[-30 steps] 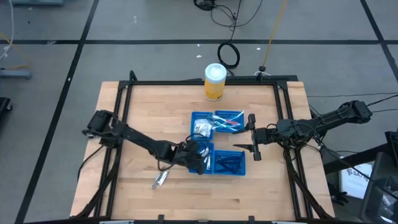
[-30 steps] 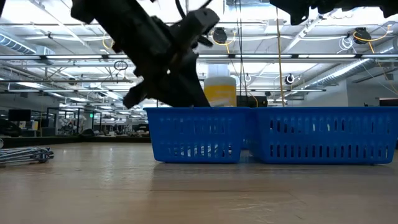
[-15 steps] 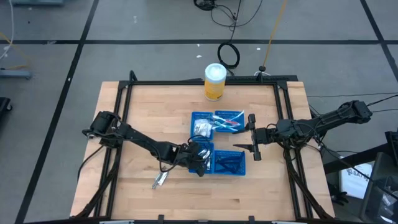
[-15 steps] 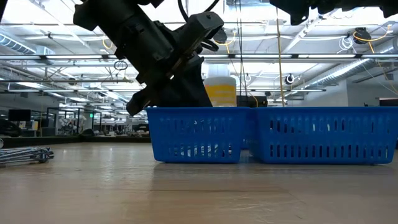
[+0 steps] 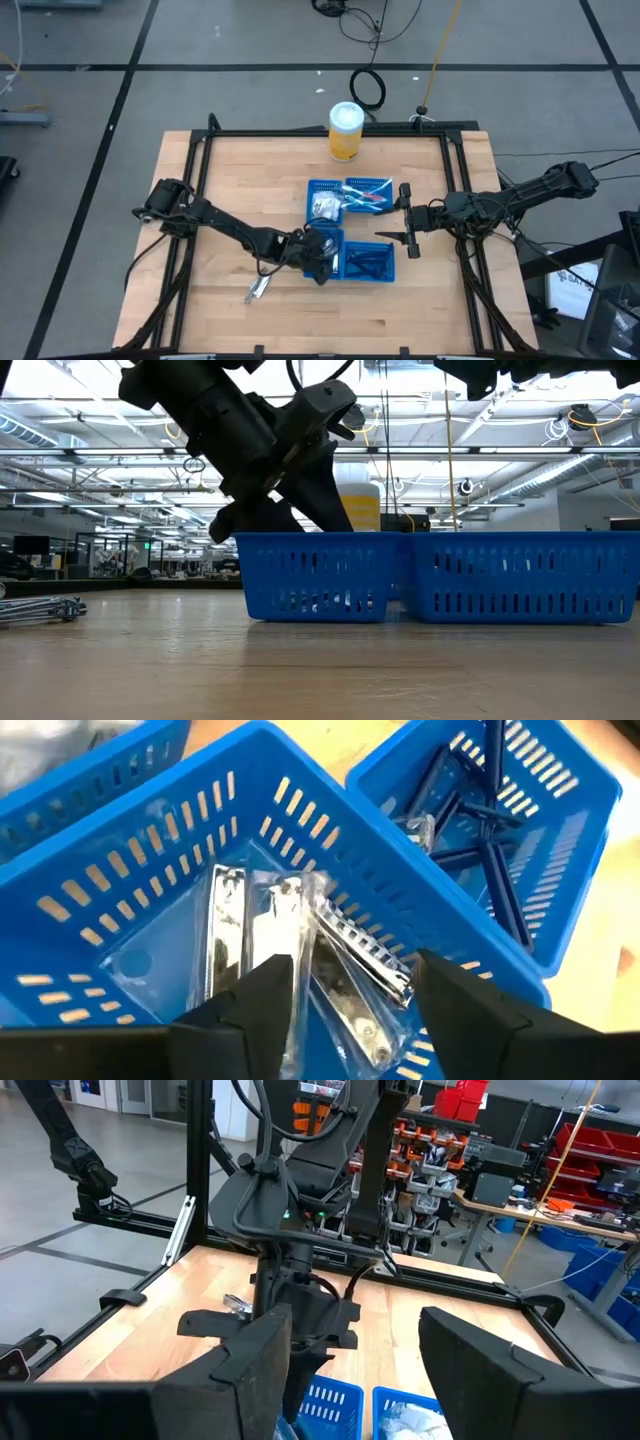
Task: Pick & Place Travel size toiletries
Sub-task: Put the silver nail cutter into the bottom left blue bin
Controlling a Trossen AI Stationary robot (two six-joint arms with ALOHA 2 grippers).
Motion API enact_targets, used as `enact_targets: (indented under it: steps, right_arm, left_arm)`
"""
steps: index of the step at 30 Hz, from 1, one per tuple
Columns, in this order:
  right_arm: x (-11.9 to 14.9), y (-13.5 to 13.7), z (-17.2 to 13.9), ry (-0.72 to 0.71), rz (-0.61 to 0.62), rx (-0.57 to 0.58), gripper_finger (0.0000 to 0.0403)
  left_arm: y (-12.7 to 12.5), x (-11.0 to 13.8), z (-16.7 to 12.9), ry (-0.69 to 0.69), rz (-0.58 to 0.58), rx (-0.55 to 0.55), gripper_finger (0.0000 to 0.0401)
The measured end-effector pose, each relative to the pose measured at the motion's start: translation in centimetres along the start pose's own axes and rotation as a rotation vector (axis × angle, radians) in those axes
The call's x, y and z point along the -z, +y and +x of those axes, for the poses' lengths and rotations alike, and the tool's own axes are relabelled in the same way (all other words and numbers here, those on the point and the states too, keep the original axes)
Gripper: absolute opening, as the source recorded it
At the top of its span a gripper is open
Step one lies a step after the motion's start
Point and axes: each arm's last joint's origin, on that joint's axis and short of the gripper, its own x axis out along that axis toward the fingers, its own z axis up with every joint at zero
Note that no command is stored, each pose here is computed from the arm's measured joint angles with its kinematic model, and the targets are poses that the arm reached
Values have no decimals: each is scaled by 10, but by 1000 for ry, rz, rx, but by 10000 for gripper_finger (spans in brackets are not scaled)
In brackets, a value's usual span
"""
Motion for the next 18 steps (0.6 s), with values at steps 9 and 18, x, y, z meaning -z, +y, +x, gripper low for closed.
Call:
enact_targets:
  steps: [9,18]
  right_arm:
    - [0,0,0,1,-1,0,208]
    - [1,0,0,11,-2,-2,208]
  left_arm:
    - [1,-23,-40,171,0,126,218]
    - [-14,2,-110,149,-17,30,198]
